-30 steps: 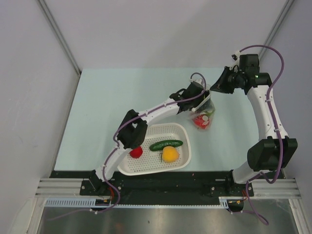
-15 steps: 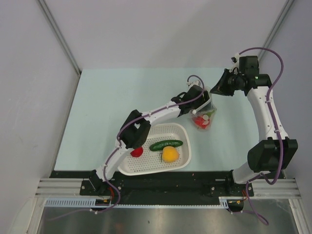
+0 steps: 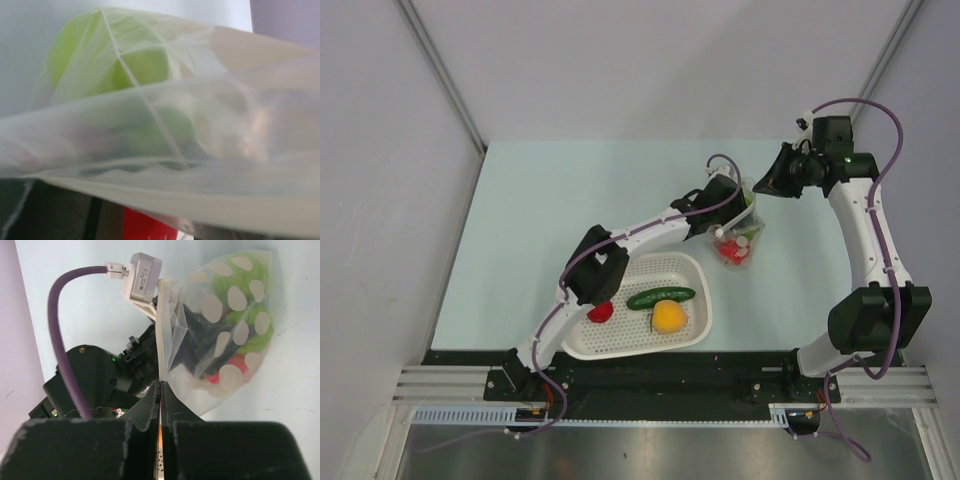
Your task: Open the zip-top bag and remove the fake food
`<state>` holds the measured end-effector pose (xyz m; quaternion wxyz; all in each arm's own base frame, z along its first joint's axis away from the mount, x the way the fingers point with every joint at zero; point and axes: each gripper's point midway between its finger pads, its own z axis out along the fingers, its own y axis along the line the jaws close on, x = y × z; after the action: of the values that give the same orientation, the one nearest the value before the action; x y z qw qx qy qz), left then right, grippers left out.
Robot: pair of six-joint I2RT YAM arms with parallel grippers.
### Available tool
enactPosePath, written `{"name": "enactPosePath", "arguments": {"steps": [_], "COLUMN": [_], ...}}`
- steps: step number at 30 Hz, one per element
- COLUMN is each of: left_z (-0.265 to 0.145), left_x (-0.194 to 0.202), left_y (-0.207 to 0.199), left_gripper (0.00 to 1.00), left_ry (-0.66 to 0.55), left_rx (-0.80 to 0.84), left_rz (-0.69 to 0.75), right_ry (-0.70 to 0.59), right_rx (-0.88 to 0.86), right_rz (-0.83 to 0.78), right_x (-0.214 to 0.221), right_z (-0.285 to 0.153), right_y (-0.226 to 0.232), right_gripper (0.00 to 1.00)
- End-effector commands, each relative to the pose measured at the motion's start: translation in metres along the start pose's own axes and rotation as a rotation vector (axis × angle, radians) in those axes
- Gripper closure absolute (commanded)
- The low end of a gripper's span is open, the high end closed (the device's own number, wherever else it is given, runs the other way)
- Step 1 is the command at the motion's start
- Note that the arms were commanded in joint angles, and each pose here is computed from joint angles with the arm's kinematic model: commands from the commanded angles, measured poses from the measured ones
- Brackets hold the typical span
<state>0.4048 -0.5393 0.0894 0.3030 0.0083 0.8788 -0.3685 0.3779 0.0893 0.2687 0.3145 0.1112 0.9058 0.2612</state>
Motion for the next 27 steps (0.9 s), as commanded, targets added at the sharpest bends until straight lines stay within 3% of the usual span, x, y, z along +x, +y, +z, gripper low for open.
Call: {"name": "enactPosePath", "arguments": {"steps": [1,3,15,21,24,27], "left_z": [-0.045,-0.054,-0.113,-0.182,-0.211,-0.237], "left_x": [-0.041,-0.049,-0.082,-0.107,-0.112,-0.100], "left_y": [-0.040,-0.047,-0.077,-0.089,-0.077,-0.056], "left_gripper": [0.94,1.00,1.00,1.00,1.00,1.00], "left_ry": [-0.070,-0.085,-0.107,-0.165,-0.185,-0.131], "left_rx": [0.075,0.086,0.115,0.094,0.032,-0.036], "left_rz": [0.105,0.137,0.262,0.363,0.427,0.475], "right_ry": [-0.058,-0.063,-0.084,-0.100,-0.101,-0.082], "right_rx": [-0.002,0.011,0.039,0.052,0.064,0.060], "right_rz": [-0.021,-0.024,-0.026,-0.020,-0.008,0.005], "right_x": [-0.009,-0.010,-0.018,-0.029,-0.032,-0.031], "right_z": [-0.016,-0.014,-0.005,-0.004,-0.002,0.002], "right_y": [-0.005,-0.010,-0.024,-0.033,-0.037,-0.037], "right_gripper": [1.00,1.00,1.00,1.00,1.00,1.00]}}
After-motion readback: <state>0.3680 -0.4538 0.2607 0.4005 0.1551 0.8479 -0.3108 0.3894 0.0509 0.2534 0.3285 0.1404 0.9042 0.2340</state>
